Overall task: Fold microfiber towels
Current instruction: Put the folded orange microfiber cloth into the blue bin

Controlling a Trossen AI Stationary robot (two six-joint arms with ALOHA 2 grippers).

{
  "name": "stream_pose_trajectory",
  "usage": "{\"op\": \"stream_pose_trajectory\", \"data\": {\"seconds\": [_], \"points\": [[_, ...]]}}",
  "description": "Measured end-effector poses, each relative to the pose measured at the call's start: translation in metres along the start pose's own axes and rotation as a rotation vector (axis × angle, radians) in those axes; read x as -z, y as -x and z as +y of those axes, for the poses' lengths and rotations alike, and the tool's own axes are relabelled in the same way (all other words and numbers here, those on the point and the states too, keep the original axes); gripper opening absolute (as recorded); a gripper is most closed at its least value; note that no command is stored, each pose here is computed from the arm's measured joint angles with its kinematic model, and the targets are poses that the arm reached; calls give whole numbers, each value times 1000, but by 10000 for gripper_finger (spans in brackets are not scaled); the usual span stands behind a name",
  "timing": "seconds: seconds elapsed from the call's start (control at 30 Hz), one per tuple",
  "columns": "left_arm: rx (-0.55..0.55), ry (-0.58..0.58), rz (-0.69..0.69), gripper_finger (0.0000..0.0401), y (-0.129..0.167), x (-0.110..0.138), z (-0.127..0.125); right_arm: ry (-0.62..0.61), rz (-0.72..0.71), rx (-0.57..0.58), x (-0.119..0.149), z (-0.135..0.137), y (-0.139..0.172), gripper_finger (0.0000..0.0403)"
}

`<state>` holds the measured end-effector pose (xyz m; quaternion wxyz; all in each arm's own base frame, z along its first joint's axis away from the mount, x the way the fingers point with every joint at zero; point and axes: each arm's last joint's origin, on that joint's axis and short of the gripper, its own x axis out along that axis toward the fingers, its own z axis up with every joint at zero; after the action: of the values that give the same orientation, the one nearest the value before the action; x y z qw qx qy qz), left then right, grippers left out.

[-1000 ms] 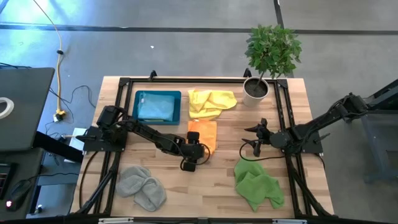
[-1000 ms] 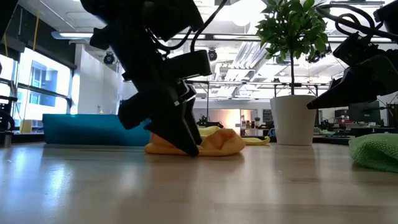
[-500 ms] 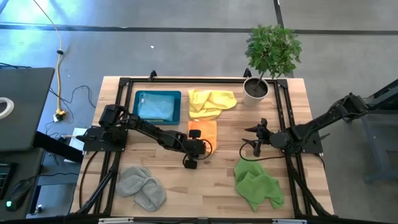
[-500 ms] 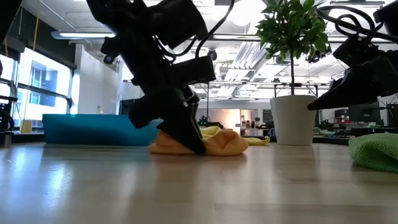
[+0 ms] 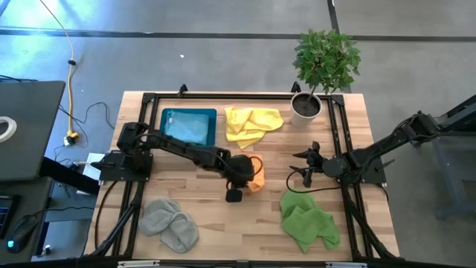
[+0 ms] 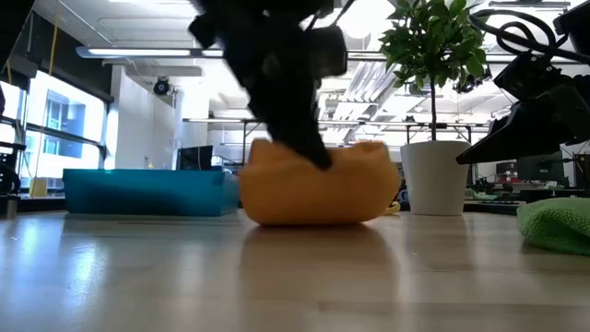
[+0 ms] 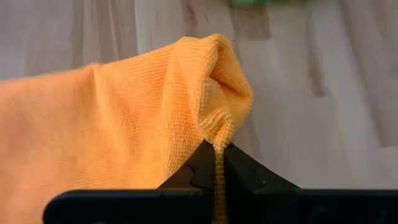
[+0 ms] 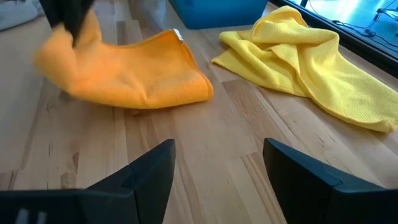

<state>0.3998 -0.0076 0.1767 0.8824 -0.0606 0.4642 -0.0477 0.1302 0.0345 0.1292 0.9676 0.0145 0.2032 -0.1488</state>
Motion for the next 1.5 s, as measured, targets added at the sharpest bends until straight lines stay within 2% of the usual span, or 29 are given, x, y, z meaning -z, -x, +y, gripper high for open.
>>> {"op": "stream_pose_trajectory", "data": {"seconds": [0.13,0.27,0.4,0.5,0.6,0.87,1.03,1.13,1.23,1.5], "points": [[17,42,-64,9,22,-27,16,1,0,0,0,0,0,236],[-31,170,-114,9,43,-43,47,1,1,0,0,0,0,236],[-85,321,-115,9,75,-46,83,1,1,0,0,0,0,236],[-135,432,-80,10,98,-36,107,2,2,0,0,0,0,236],[-246,496,-35,10,121,-24,124,1,1,1,0,0,0,236],[-617,537,74,10,170,0,144,2,2,1,0,0,0,236],[-874,563,283,10,188,23,149,3,4,1,1,0,0,236],[-980,603,399,10,196,36,150,4,5,2,1,0,0,236],[-1037,643,446,10,194,47,151,4,5,1,1,0,0,236],[-1048,706,604,10,158,100,157,4,5,2,1,0,0,236]]}}
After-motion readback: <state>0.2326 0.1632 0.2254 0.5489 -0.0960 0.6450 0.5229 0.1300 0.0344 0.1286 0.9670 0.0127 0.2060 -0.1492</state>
